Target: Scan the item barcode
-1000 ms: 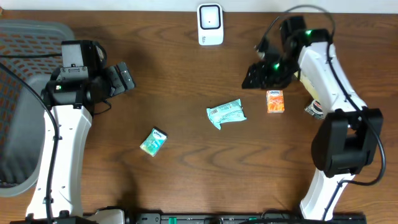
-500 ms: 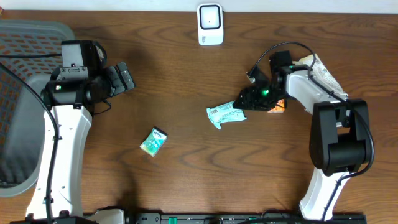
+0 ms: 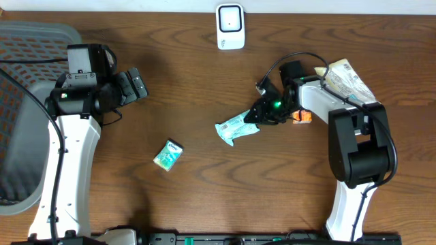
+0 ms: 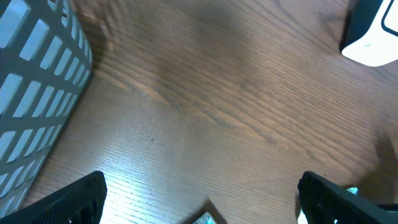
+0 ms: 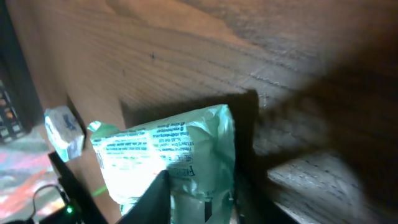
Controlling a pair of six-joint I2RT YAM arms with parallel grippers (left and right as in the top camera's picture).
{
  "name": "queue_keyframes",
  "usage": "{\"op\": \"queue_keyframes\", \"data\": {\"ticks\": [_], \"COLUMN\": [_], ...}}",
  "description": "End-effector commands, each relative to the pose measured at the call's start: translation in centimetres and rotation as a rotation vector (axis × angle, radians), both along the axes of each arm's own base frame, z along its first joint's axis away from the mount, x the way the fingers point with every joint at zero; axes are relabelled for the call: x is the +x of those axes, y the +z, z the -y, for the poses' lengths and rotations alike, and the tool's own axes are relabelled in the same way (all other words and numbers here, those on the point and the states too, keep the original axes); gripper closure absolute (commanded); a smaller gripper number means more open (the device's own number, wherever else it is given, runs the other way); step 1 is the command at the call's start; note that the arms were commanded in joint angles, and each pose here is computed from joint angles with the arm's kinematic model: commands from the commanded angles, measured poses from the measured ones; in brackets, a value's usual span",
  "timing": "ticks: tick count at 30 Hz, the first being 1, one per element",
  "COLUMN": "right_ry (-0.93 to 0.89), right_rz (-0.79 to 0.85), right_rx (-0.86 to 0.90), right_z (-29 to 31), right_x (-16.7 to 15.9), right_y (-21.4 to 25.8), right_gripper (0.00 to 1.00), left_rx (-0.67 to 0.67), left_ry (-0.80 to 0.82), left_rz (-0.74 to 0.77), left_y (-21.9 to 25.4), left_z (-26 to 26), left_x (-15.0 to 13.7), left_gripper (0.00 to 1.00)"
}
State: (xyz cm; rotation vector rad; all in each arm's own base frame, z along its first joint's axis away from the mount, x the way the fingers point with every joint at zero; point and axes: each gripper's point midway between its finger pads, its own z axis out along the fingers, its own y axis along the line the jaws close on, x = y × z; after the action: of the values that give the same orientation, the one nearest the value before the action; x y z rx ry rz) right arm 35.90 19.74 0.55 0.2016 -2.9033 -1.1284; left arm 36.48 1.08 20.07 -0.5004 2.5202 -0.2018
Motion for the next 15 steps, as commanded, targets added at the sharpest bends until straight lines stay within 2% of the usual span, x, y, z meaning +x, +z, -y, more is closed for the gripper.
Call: {"op": "queue_keyframes", "data": {"ticks": [1,3,5,9,13,15], "right_ry": [0.046,0.055,0.063,0.088,0.088,0.072], "right_rz": [-0.019,-0.014,-0.007,0.017,0.048,0.076], "right_rx": [-0.030,-0.030,-0.029,0.021,0.158,0.169], "right_z": [0.1,-0.1,-0.4,-1.3,-1.9,-1.4], "right_x": [-1.3,-1.3,-1.4,-1.2,-0.2,0.5], "right_y": [-2.1,-2.1,-2.1,-1.5,1.2,2.3], "right_gripper": [0.79,0.84,0.98,0.99,0.99,0.99], "left_rx": [0.017,0.017,0.017,0.017,0.017,0.017], "left_ry": [-0.006,-0.006,-0.006,-0.006,-0.006,-0.006], "left_rz": [0.001,0.001,0.001,0.001,0.001,0.001], "left_y": [0.1,0.1,0.1,0.1,0.1,0.1], "left_z": [-0.3,-0.3,-0.3,-0.3,-0.3,-0.3], "left_x": [0.0,0.0,0.0,0.0,0.0,0.0], "left_gripper": [0.02,0.02,0.02,0.02,0.02,0.02]}}
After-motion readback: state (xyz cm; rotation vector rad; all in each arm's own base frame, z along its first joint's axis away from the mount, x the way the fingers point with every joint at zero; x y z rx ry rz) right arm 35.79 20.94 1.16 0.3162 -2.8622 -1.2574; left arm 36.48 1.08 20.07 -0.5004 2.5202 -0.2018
